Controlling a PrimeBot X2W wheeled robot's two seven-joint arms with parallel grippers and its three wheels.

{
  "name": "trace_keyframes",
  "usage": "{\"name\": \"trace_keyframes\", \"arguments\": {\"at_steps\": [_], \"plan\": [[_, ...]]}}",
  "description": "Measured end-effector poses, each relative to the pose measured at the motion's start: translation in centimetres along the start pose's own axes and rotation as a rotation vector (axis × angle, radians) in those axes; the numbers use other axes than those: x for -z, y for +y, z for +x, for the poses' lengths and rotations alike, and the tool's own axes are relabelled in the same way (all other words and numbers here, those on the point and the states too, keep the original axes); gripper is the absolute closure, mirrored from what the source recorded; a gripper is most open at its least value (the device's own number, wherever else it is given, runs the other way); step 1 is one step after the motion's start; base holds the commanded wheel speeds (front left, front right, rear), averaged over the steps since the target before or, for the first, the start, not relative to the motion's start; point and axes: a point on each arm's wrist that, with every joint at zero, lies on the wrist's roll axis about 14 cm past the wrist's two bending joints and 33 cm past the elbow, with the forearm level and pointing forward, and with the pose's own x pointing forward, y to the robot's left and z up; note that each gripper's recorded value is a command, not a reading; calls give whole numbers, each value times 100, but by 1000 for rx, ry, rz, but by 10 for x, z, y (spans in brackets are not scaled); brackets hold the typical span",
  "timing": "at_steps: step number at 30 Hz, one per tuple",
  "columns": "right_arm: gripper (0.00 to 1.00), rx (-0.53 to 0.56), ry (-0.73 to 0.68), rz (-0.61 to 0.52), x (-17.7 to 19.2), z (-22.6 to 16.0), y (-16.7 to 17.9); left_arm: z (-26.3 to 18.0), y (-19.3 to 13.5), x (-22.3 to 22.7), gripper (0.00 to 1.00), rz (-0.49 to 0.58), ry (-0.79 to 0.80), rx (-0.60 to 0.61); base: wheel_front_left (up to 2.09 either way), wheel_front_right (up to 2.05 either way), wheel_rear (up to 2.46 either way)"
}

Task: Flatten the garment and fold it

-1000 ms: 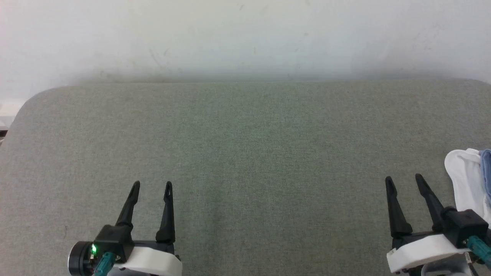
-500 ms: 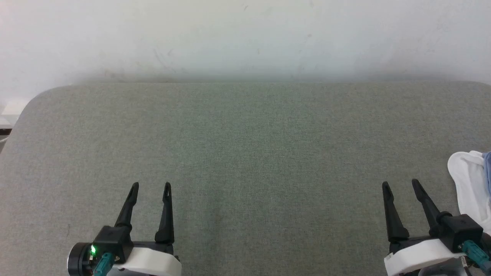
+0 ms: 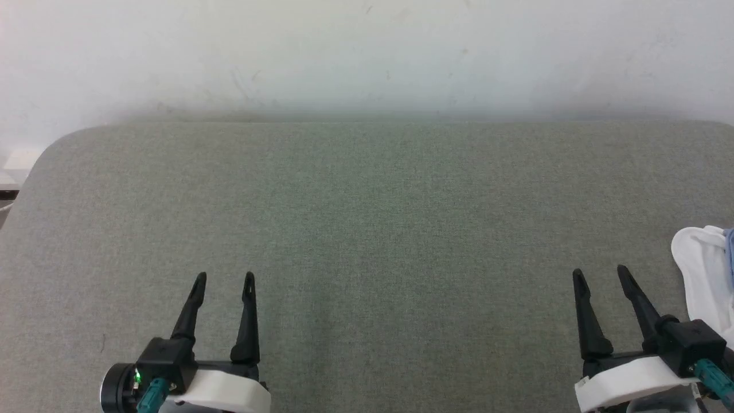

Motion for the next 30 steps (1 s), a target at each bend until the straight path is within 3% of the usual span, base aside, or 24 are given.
{"name": "trace_keyframes", "arguments": {"at_steps": [1,30], "plan": [[100,-1,-2,0,-1,0,0,0,0,0,100,-4,-1,-1,0,0,0],[100,-3,23,-14,-1,-2,1,1,-3,2,100,2,33,11,0,0,0]]}}
